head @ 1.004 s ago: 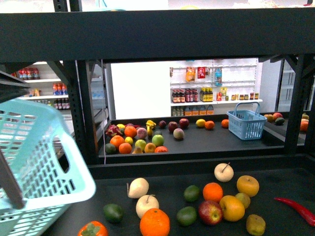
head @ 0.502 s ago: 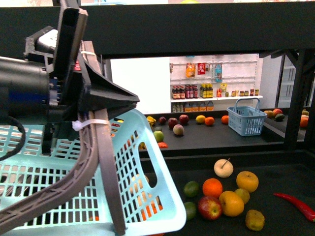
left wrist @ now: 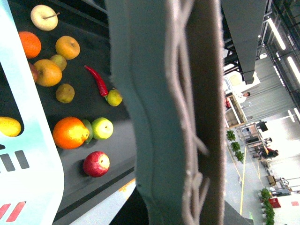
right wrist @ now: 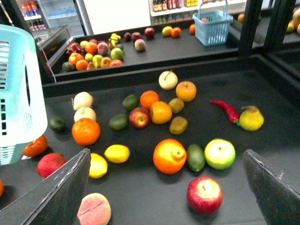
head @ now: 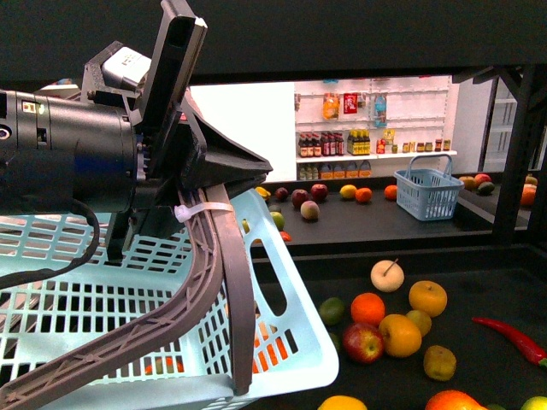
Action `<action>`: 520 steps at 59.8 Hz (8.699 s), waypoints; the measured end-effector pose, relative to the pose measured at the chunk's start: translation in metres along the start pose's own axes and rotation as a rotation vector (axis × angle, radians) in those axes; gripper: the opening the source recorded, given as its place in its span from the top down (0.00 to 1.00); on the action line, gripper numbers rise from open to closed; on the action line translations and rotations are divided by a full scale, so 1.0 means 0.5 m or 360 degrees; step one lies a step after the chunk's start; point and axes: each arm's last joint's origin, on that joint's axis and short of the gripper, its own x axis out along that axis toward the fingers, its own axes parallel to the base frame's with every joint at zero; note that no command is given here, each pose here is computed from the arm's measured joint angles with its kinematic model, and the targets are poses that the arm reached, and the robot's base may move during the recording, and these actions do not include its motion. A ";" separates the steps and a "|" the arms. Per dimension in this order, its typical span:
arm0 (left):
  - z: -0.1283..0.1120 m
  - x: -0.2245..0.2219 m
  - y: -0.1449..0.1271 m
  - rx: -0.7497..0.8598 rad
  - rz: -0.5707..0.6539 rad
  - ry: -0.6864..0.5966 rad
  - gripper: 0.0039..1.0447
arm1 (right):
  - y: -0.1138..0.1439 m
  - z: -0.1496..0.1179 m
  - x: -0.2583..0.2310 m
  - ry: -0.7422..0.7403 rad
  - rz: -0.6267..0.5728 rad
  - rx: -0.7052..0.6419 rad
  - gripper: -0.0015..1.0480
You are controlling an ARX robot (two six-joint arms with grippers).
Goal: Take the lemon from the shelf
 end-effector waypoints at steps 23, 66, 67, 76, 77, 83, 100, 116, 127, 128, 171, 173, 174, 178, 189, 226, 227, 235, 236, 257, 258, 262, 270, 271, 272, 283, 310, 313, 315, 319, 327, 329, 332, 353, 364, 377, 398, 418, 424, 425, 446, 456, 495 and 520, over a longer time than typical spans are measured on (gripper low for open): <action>0.000 0.000 0.000 -0.0003 0.0004 -0.0003 0.94 | -0.042 0.006 0.278 0.0760 -0.0261 0.0434 0.07; -0.001 0.001 0.000 -0.0005 0.0003 0.0000 0.94 | 0.097 -0.182 0.667 0.1138 0.0173 0.0105 0.07; -0.001 0.001 0.000 -0.0005 0.0003 0.0000 0.94 | 0.097 -0.186 0.670 0.1133 0.0239 0.0060 0.07; -0.001 0.001 0.000 -0.0005 0.0002 0.0000 0.94 | 0.094 -0.222 0.669 0.1116 0.0751 -0.0321 0.07; -0.001 0.001 0.000 -0.0005 0.0002 0.0000 0.94 | 0.093 -0.225 0.668 0.1116 0.0786 -0.0345 0.07; -0.001 0.001 0.000 -0.0004 0.0002 0.0000 0.94 | 0.085 -0.248 0.668 0.1092 0.1041 -0.0587 0.07; -0.001 0.001 0.000 -0.0004 0.0003 0.0000 0.94 | 0.035 -0.326 0.727 0.0846 0.1513 -0.1519 0.07; -0.001 0.001 0.000 -0.0004 0.0003 0.0000 0.94 | 0.047 -0.336 0.812 0.0605 0.1540 -0.1635 0.07; -0.001 0.001 0.000 -0.0004 0.0003 0.0000 0.94 | 0.065 -0.337 0.852 0.0571 0.1569 -0.1641 0.07; -0.001 0.001 0.000 -0.0004 0.0003 0.0000 0.94 | 0.067 -0.338 0.856 0.0571 0.1572 -0.1641 0.07; -0.001 0.001 0.000 -0.0004 0.0002 0.0000 0.94 | 0.091 -0.409 0.913 0.0592 0.1620 -0.1530 0.07; -0.001 0.001 0.000 -0.0004 0.0003 0.0000 0.94 | 0.093 -0.412 0.915 0.0591 0.1618 -0.1525 0.07; -0.001 0.001 0.000 -0.0004 0.0003 0.0000 0.94 | 0.095 -0.412 0.915 0.0588 0.1618 -0.1525 0.07; -0.001 0.001 0.000 -0.0005 0.0003 0.0000 0.94 | 0.098 -0.415 0.917 0.0590 0.1613 -0.1512 0.11; -0.001 0.001 0.000 -0.0004 0.0003 0.0000 0.94 | 0.099 -0.419 0.916 0.0626 0.1602 -0.1479 0.38; -0.001 0.001 0.000 -0.0004 0.0003 0.0000 0.94 | 0.026 -0.206 0.844 0.0219 0.1118 -0.1331 0.54; -0.001 0.001 0.000 -0.0004 0.0003 0.0000 0.94 | 0.024 -0.196 0.841 0.0205 0.1101 -0.1314 0.54; -0.001 0.001 0.000 -0.0004 0.0003 0.0000 0.94 | 0.007 -0.080 0.785 0.0037 0.0948 -0.1203 0.54; -0.001 0.001 0.000 -0.0004 0.0003 0.0000 0.94 | 0.007 -0.071 0.780 0.0029 0.0940 -0.1188 0.54; -0.001 0.001 0.000 -0.0004 0.0003 0.0000 0.94 | 0.049 0.103 0.639 -0.0179 0.0928 -0.0883 0.54; -0.001 0.001 0.000 -0.0004 0.0003 0.0000 0.94 | 0.052 0.105 0.635 -0.0182 0.0937 -0.0879 0.54; -0.001 0.001 0.000 -0.0004 0.0003 0.0000 0.94 | 0.079 0.124 0.604 -0.0196 0.1012 -0.0813 0.54; -0.001 0.001 0.000 -0.0004 0.0003 0.0000 0.94 | 0.134 0.143 0.559 -0.0204 0.1140 -0.0765 0.54; -0.001 0.001 0.000 -0.0004 0.0003 0.0000 0.94 | 0.137 0.144 0.557 -0.0204 0.1147 -0.0763 0.54; -0.001 0.001 0.000 -0.0005 0.0003 0.0000 0.94 | 0.144 0.146 0.554 -0.0201 0.1163 -0.0752 0.54; -0.001 0.001 0.000 -0.0004 0.0003 -0.0001 0.94 | 0.212 0.140 0.531 -0.0156 0.1289 -0.0719 0.54; -0.001 0.001 0.000 -0.0004 0.0003 0.0000 0.94 | 0.302 0.096 0.516 -0.0039 0.1419 -0.0720 0.54; -0.001 0.001 0.000 -0.0004 0.0003 0.0000 0.94 | 0.307 0.091 0.515 -0.0032 0.1423 -0.0733 0.54; -0.001 0.001 0.000 -0.0004 0.0003 0.0000 0.94 | 0.312 0.088 0.514 -0.0031 0.1432 -0.0746 0.54; -0.001 0.001 0.000 -0.0004 0.0003 0.0000 0.94 | 0.320 0.081 0.512 -0.0022 0.1455 -0.0758 0.54; -0.001 0.001 0.000 -0.0004 0.0003 0.0000 0.94 | 0.338 0.068 0.506 0.0001 0.1491 -0.0786 0.54; -0.001 0.001 0.000 -0.0004 0.0003 0.0000 0.94 | 0.341 0.066 0.505 0.0017 0.1494 -0.0783 0.54; -0.001 0.001 0.000 -0.0004 0.0003 0.0000 0.94 | 0.342 0.064 0.504 0.0033 0.1501 -0.0781 0.54; -0.001 0.001 0.000 -0.0010 -0.0001 0.0003 0.94 | 0.347 0.069 0.503 0.0005 0.1503 -0.0739 0.06; -0.001 0.002 0.001 -0.0005 0.0007 -0.0001 0.94 | 0.349 0.072 0.503 -0.0023 0.1508 -0.0737 0.07; -0.002 0.002 0.002 -0.0009 0.0006 0.0002 0.94 | 0.310 0.105 0.526 -0.0084 0.1387 -0.0598 0.07; -0.002 0.002 0.002 -0.0009 0.0006 0.0001 0.94 | 0.119 0.187 0.610 -0.0162 0.0864 -0.0234 0.07; -0.002 0.002 0.001 -0.0008 0.0005 0.0002 0.94 | 0.007 -0.041 0.675 0.0270 0.0709 -0.0230 0.07; -0.002 0.002 0.002 -0.0009 0.0006 0.0002 0.94 | -0.001 -0.112 0.681 0.0402 0.0755 -0.0260 0.07; -0.002 0.002 0.001 -0.0009 0.0006 0.0001 0.94 | -0.001 -0.126 0.682 0.0432 0.0769 -0.0264 0.07; -0.002 0.002 0.001 -0.0009 0.0005 0.0002 0.94 | 0.092 -0.286 0.664 0.0687 0.1192 -0.0510 0.07; -0.002 0.002 0.001 -0.0008 0.0006 0.0001 0.94 | 0.157 -0.330 0.659 0.0706 0.1320 -0.0653 0.07; -0.002 0.002 0.001 -0.0008 0.0006 0.0000 0.94 | 0.234 -0.441 0.723 0.0681 0.1197 -0.0840 0.07; -0.002 0.002 0.002 -0.0009 0.0006 0.0002 0.94 | 0.238 -0.468 0.747 0.0684 0.1148 -0.0934 0.07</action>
